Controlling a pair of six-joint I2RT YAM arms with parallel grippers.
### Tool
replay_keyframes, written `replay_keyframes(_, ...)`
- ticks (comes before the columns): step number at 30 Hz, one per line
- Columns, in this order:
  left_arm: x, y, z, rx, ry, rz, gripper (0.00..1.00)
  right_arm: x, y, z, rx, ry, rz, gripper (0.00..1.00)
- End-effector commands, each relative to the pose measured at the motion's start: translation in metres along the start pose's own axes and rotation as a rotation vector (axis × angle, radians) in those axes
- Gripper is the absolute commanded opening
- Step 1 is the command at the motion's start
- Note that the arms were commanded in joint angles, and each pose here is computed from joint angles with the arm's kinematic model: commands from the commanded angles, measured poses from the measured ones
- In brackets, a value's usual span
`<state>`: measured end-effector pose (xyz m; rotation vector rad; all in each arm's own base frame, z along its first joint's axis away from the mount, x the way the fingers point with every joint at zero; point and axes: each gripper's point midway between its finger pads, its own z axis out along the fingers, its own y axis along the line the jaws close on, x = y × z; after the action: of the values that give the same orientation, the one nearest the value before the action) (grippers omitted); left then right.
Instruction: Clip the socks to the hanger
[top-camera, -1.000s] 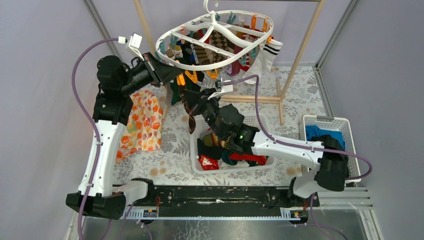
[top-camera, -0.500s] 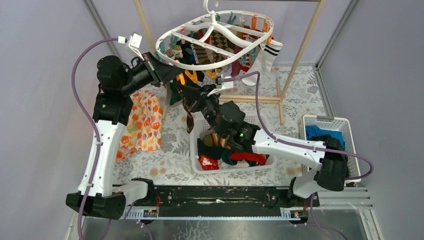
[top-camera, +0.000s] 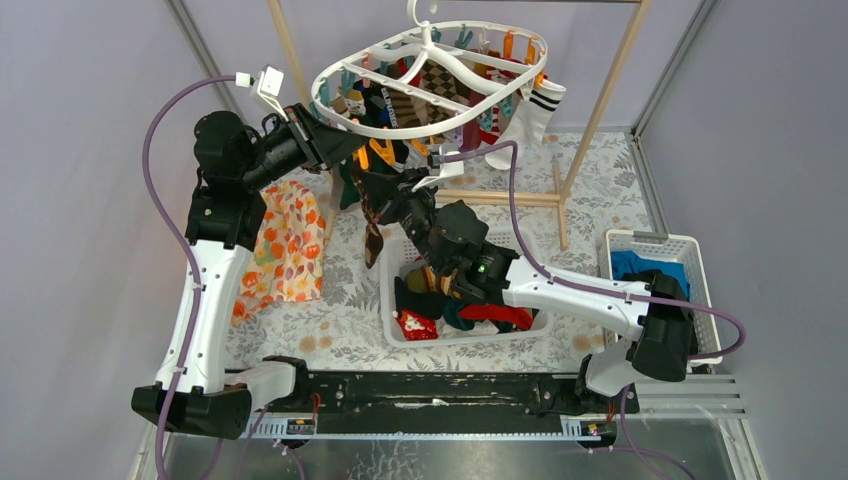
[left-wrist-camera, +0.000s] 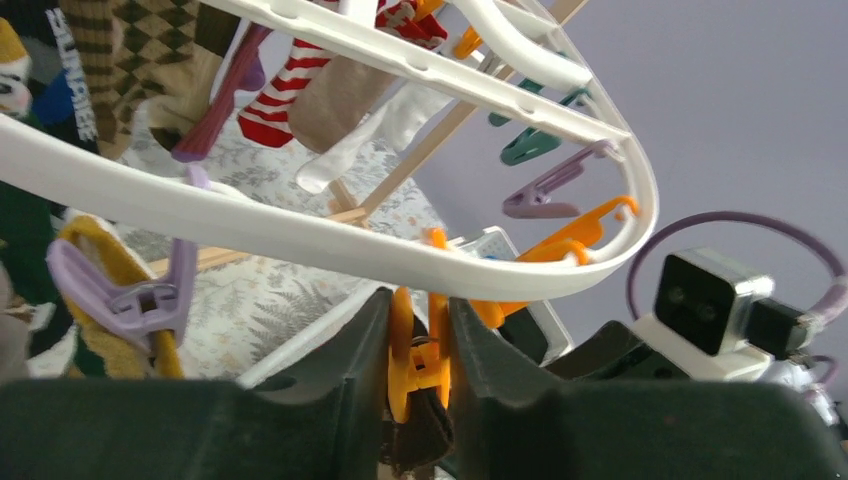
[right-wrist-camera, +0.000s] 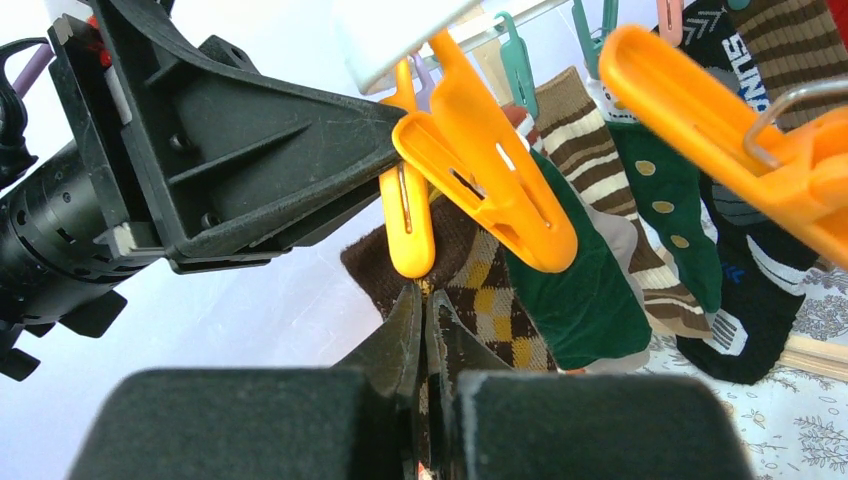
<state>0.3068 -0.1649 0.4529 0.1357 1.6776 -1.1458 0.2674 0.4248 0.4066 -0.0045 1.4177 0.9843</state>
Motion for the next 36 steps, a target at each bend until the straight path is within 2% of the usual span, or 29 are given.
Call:
replay_keyframes(1,-0.007,-0.008,-0.002,0.018,-0.034,0.061,0.38,-0.031,0.022,0.000,-0.051,-0.078,0.064,0.00)
replay_keyframes(3,-0.006,-0.008,-0.003,0.016,-0.033,0.061,0.48,-0.033,0.023,0.000,-0.054,-0.085,0.065,0.00)
replay_keyframes(10,-0.003,-0.012,-0.010,0.010,-0.026,0.083,0.68,-0.036,0.023,0.000,-0.054,-0.104,0.074,0.00)
replay_keyframes(14,0.004,-0.011,-0.015,0.003,-0.009,0.096,0.71,-0.037,0.022,-0.001,-0.053,-0.109,0.083,0.00)
replay_keyframes(18,0.016,-0.008,-0.019,0.003,0.014,0.104,0.62,-0.036,0.024,-0.001,-0.062,-0.110,0.091,0.00)
replay_keyframes(26,0.022,-0.005,-0.019,0.007,0.032,0.097,0.26,-0.031,0.033,-0.002,-0.111,-0.091,0.113,0.00)
replay_keyframes(28,0.020,-0.005,-0.018,0.003,0.025,0.100,0.18,-0.029,0.033,-0.003,-0.119,-0.081,0.118,0.17)
replay_keyframes(31,0.016,-0.005,-0.019,-0.006,0.013,0.111,0.14,-0.027,0.029,-0.010,-0.119,-0.072,0.126,0.40)
replay_keyframes(36,0.010,-0.002,-0.020,-0.033,-0.005,0.130,0.13,-0.020,0.013,-0.027,-0.117,-0.051,0.125,0.64)
